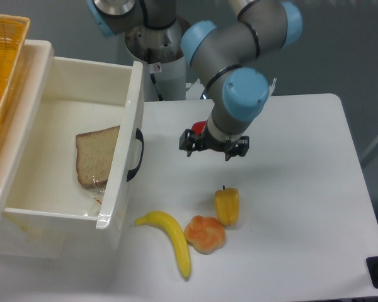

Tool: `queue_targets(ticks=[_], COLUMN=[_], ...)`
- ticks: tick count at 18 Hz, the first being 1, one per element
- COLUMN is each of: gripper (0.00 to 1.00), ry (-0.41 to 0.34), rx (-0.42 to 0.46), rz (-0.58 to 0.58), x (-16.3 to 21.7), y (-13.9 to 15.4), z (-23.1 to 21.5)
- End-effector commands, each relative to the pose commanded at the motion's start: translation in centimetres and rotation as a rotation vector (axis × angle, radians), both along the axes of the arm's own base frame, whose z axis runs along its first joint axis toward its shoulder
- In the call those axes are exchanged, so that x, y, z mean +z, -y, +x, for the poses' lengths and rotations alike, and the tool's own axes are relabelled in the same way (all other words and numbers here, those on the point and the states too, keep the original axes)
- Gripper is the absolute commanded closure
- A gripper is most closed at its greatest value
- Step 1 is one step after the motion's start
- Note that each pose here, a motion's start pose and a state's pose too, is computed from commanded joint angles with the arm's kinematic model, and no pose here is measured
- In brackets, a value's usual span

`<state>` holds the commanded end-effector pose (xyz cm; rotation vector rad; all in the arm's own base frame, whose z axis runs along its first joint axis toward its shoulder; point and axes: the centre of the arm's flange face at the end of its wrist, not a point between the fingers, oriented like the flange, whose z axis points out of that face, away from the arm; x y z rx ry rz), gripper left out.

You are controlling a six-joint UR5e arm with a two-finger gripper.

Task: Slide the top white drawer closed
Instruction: 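Move the gripper toward the open drawer's front panel beside its black handle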

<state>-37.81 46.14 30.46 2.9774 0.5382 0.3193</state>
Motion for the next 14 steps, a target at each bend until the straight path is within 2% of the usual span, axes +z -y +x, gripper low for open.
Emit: queue_targets(ticks=[5,14], gripper=[0.0,0.0], ry=[0.068,0.092], rx=[0.009,-0.025], rz=[0.046,0.027], x=[-1.2,-2.6], y=[-1.1,-2.7], z=[0.7,2.9])
